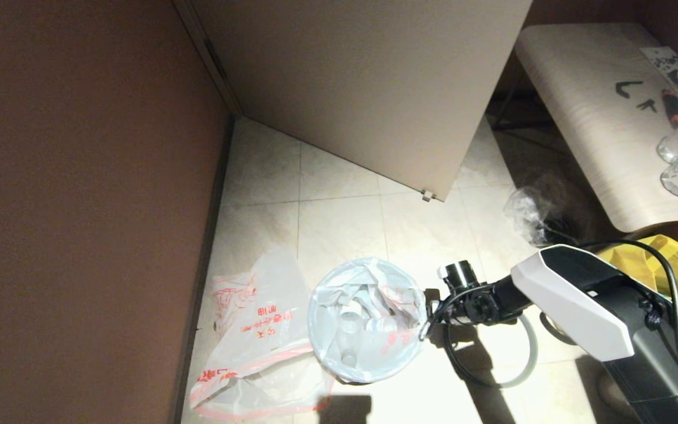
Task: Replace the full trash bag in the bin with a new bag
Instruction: Place the trash bag on the floor
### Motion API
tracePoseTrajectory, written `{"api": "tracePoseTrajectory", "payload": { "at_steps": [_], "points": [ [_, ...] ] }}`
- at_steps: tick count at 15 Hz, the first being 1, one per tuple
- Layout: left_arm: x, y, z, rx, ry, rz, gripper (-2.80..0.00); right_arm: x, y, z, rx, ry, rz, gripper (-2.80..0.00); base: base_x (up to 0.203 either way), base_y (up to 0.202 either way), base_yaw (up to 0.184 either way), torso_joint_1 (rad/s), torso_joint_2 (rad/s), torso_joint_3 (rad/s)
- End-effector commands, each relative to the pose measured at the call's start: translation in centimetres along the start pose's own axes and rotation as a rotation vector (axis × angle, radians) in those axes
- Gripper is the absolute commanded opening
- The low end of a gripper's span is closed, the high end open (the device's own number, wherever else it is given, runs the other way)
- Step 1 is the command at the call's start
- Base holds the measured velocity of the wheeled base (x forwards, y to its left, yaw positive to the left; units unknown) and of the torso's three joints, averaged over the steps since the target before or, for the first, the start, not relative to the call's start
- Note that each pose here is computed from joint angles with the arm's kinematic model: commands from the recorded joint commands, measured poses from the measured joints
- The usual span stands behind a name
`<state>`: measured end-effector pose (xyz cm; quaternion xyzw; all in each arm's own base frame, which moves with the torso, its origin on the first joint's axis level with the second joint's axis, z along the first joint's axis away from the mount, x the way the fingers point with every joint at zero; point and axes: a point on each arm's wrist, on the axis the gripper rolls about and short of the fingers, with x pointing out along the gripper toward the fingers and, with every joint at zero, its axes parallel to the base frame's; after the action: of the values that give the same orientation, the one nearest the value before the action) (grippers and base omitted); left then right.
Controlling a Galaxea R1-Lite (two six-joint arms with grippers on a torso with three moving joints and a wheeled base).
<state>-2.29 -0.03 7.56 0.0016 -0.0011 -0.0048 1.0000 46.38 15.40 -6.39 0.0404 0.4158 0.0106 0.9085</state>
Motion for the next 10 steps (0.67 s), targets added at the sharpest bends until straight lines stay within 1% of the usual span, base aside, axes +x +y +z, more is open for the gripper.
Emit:
{"api": "tracePoseTrajectory", "payload": {
  "at_steps": [1, 3, 5, 6, 7, 8, 10],
  "points": [
    [0.0, 0.0, 0.0, 0.0, 0.002, 0.0, -2.8, 0.4, -0.1, -0.2, 0.002, -0.028, -0.057, 0.0, 0.0, 0.0, 0.0, 0.0, 0.0, 0.0],
    [0.0, 0.0, 0.0, 0.0, 0.002, 0.0, -2.8, 0.2, -0.4, 0.4, -0.01, -0.107, -0.174, 0.0, 0.0, 0.0, 0.0, 0.0, 0.0, 0.0],
    [0.0, 0.0, 0.0, 0.0, 0.002, 0.0, -2.8, 0.0, -0.6, 0.4, -0.029, -0.134, -0.293, 0.0, 0.0, 0.0, 0.0, 0.0, 0.0, 0.0],
    [0.0, 0.0, 0.0, 0.0, 0.002, 0.0, -2.8, -0.2, -0.6, 0.2, -0.039, -0.128, -0.309, 0.0, 0.0, 0.0, 0.0, 0.0, 0.0, 0.0],
    [0.0, 0.0, 0.0, 0.0, 0.002, 0.0, -2.8, -0.5, -0.6, 0.3, -0.041, -0.125, -0.306, 0.0, 0.0, 0.0, 0.0, 0.0, 0.0, 0.0],
    [0.0, 0.0, 0.0, 0.0, 0.002, 0.0, -2.8, -0.5, -0.6, 0.3, -0.04, -0.123, -0.303, -2.8, 0.0, 0.0, 0.0, 0.0, 0.0, 0.0],
    [0.0, 0.0, 0.0, 0.0, 0.002, 0.0, -2.8, -0.7, -0.6, 0.4, -0.039, -0.123, -0.295, -2.8, 0.0, 0.0, 0.0, 0.0, 0.0, 0.0]
  ]
}}
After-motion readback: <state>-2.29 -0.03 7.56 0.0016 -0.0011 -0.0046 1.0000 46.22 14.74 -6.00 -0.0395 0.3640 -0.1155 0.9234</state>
